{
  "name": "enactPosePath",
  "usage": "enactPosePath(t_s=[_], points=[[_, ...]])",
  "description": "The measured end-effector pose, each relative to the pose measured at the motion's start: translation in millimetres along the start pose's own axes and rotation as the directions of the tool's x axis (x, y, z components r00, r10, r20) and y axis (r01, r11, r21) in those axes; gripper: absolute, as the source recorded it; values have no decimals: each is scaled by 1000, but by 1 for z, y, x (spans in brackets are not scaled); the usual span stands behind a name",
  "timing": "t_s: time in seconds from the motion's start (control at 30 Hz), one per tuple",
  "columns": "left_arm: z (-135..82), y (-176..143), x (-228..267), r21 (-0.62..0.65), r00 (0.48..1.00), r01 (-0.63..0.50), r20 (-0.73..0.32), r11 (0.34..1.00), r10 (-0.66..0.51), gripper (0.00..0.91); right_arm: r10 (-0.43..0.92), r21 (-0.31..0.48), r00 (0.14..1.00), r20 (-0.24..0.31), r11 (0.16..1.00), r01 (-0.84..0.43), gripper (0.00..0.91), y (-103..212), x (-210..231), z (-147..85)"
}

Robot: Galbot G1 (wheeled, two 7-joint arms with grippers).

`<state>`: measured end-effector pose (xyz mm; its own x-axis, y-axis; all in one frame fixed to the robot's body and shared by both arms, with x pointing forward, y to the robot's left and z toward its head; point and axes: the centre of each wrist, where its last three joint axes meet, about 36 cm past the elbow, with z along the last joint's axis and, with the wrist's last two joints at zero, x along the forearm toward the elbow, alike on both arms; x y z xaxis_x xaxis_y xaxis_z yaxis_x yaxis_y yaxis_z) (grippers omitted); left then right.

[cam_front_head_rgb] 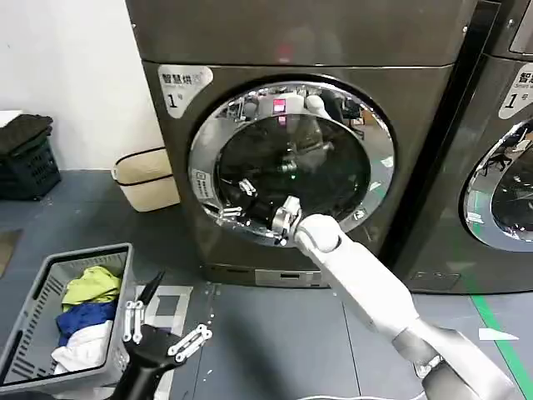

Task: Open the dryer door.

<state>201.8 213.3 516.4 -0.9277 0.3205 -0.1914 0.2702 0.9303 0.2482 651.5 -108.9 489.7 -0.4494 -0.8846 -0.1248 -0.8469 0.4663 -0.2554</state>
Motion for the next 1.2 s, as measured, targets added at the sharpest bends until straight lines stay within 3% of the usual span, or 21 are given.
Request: enactPosePath(t_s=[0.5,0.97,1.2], points=[[0,2,0,-4,1000,2,-1,1000,-2,907,-83,12,996,30,997,83,907,1,-15,-2],[3,6,0,-10,1000,4,-5,1000,-4,907,-199,24,978,70,980,197,907,1,8,-8],[6,7,-2,-12,1000,2,-10,1000,-2,907,-365,-3,924,110,930,368,907,-14,34,-13]])
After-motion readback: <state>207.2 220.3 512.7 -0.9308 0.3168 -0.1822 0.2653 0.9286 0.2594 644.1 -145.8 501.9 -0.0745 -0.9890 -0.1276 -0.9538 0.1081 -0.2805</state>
